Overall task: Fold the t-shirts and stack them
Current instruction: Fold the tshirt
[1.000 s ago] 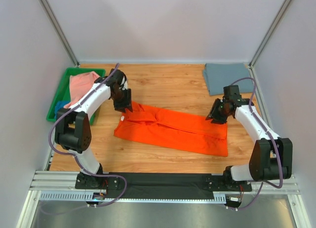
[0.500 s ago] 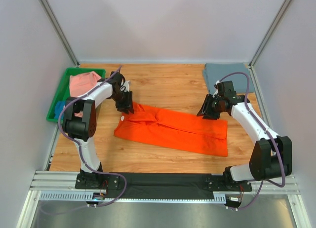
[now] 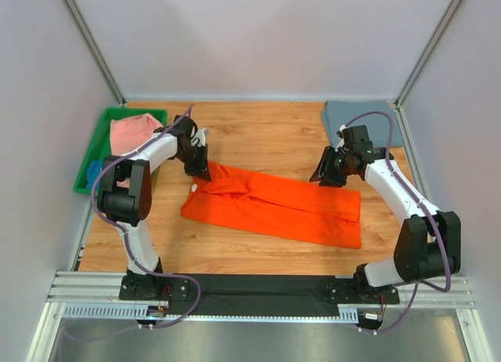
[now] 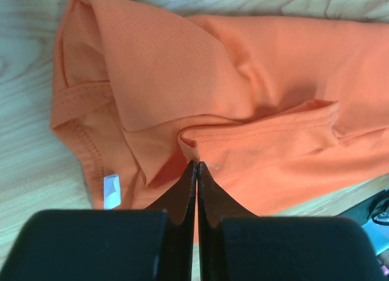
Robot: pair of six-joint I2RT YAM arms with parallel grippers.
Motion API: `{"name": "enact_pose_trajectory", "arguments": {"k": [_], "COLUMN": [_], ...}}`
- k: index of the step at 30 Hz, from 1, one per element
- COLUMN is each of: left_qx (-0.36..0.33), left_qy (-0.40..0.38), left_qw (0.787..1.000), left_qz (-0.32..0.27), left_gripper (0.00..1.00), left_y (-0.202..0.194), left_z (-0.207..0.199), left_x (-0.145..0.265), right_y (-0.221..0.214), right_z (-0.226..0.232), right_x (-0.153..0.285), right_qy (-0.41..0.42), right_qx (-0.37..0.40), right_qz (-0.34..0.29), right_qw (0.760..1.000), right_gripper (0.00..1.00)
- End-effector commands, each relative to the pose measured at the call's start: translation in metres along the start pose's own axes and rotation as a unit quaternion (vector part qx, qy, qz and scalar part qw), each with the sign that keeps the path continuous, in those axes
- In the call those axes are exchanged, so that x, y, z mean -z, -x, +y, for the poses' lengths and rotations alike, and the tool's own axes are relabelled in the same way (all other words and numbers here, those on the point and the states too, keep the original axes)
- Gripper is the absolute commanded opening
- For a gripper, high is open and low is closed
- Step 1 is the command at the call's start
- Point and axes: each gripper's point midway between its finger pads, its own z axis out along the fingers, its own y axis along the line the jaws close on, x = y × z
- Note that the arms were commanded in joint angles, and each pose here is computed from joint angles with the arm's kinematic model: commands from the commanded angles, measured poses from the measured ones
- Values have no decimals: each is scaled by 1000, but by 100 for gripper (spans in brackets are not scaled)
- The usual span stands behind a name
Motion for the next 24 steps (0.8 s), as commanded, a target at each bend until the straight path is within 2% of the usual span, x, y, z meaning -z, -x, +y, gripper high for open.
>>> {"name": "enact_pose_trajectory", "arguments": {"k": [1,5,8,13,17,23,24], "left_qx": [-31,-49,-49,-34,-37,-20,-18], "left_qy": [-29,-59,-70,-67,-52,9,26], "left_qw": [999,996,995,997,997,997,995], "left_qz": [-33,-53,-52,-32,-35,-78,-92], "left_gripper": [0,0,4,12,21,28,32], "left_y": [7,1,-8,-39,-52,-33,-23], "left_z": [-19,-32,-36,-28,-22,-11,-8], "left_x": [23,37,40,33,39,55,60], "right_y": [13,6,-1,-23,-22,-43,-44], "right_z": [32,83,117,148,175,202,205], "right_x": [-3,-26,-50,-110,-139,-165,-172], "right_qy": [55,125,153,158,179,205,206], "right_qx": [38,111,155,175,183,204,206], "right_qz": [-15,8,30,84,86,106,109], "right_qw": [998,986,975,968,963,951,950], "right_gripper": [42,46,52,56,57,63,64]}}
